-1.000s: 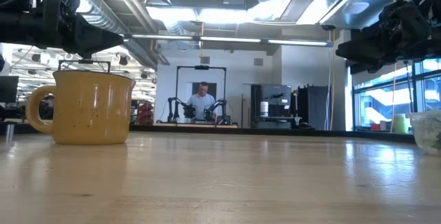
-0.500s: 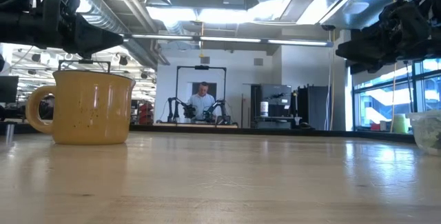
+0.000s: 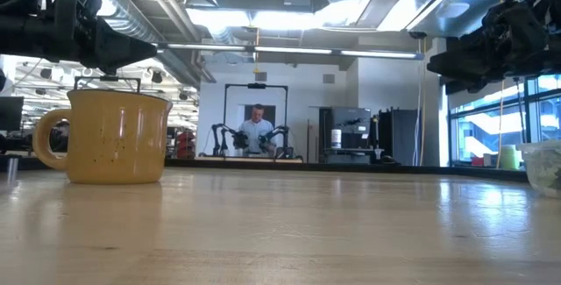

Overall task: Pick and place Stevia / Truvia into bins
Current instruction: Return to Home Position

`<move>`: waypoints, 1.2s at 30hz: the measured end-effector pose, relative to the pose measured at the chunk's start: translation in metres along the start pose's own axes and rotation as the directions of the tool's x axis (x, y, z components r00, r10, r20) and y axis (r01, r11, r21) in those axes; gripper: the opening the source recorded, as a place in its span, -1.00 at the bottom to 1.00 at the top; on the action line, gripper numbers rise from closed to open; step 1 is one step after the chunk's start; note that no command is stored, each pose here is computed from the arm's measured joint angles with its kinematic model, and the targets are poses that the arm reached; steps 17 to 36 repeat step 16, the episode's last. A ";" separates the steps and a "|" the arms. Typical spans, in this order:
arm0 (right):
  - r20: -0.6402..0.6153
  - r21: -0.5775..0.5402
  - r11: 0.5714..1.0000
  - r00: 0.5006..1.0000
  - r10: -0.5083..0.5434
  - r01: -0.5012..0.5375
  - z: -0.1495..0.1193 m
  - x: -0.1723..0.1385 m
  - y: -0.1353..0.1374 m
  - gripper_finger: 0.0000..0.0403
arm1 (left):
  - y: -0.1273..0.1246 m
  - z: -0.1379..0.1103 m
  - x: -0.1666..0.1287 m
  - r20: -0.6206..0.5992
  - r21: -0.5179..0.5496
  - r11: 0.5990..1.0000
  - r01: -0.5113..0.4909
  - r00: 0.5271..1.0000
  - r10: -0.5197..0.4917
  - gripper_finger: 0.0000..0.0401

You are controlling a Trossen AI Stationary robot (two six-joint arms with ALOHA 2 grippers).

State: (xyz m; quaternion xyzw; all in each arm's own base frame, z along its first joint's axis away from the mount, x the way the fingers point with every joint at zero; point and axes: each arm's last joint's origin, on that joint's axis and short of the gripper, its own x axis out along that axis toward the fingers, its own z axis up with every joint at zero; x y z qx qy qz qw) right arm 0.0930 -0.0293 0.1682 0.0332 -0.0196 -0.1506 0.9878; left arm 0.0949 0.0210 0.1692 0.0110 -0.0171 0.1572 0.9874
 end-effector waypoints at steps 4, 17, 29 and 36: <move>0.000 0.000 1.000 1.000 0.000 0.000 0.000 0.000 0.000 -0.40 | 0.000 0.000 0.000 0.000 0.000 1.000 0.000 1.000 0.000 -0.69; 0.000 0.001 1.000 1.000 0.000 0.000 0.000 0.000 0.000 -0.40 | 0.000 0.000 0.000 0.000 0.000 1.000 0.000 1.000 0.000 -0.69; 0.000 0.001 1.000 1.000 0.000 0.000 0.000 0.000 0.000 -0.40 | 0.000 0.000 0.000 0.000 0.000 1.000 0.000 1.000 0.000 -0.69; 0.000 0.001 1.000 1.000 0.000 0.000 0.000 0.000 0.000 -0.40 | 0.000 0.000 0.000 0.000 0.000 1.000 0.000 1.000 0.000 -0.69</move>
